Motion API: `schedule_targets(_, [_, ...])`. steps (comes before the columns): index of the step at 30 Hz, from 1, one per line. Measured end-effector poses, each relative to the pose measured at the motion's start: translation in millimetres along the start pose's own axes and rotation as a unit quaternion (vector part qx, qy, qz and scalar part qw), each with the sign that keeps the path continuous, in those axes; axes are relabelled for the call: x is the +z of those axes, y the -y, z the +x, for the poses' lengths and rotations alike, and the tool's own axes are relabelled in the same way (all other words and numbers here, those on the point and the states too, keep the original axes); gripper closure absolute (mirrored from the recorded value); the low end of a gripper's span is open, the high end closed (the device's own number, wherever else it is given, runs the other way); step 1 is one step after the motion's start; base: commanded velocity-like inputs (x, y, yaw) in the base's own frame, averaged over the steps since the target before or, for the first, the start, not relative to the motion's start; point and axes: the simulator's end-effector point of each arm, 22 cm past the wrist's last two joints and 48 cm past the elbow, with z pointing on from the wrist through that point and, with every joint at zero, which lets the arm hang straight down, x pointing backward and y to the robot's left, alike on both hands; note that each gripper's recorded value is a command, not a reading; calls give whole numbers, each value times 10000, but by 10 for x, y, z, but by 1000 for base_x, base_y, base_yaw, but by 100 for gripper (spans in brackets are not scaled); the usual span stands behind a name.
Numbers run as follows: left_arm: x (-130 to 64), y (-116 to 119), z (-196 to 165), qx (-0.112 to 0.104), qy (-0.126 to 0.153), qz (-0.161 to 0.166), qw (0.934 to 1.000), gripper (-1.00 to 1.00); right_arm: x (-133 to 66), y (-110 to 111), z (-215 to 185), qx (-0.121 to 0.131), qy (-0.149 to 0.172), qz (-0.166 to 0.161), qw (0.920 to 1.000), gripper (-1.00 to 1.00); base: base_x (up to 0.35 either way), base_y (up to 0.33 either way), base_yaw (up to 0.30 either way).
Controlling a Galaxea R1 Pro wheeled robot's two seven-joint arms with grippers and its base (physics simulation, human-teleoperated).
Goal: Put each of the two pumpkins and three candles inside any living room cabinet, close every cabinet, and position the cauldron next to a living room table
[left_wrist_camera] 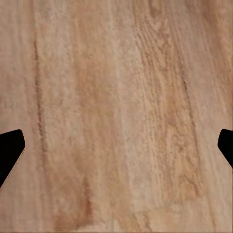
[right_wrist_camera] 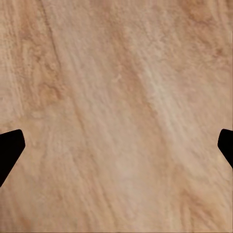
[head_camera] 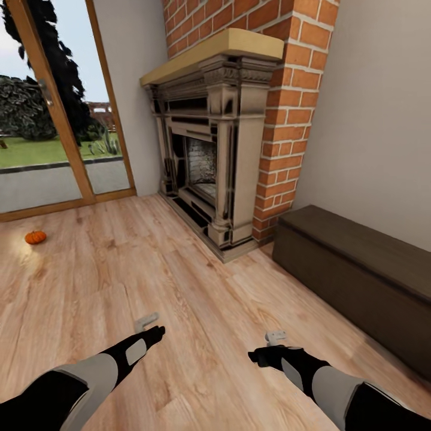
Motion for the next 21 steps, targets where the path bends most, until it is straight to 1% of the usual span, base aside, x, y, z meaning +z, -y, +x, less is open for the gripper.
schedule_targets(3, [-14, 15, -17, -8, 17, 13, 10000, -100, -13, -2, -22, -9, 21, 1, 10000, -100, 291, 0, 123])
schedule_targets(7, [-32, 23, -42, -127, 35, 22, 9999, -100, -31, -4, -49, -16, 49, 3, 10000, -100, 292, 0, 125])
schedule_targets(8, [-36, 22, -48, -186, 38, 22, 9998, -100, -36, 0, -55, -18, 55, 13, 10000, -100, 292, 0, 137])
schedule_targets(15, [-66, 48, -86, -231, 73, 46, 9997, -100, -65, 5, -97, -31, 97, 33, 9999, -100, 292, 0, 183])
schedule_targets(17, [-73, 53, -96, -233, 82, 52, 9997, -100, -72, 5, -106, -67, 103, 37, 9999, -100, 292, 0, 222])
schedule_targets(21, [-87, 62, -116, -235, 101, 62, 9997, -100, -86, 15, -108, -271, 84, 65, 9996, -100, 292, 0, 229])
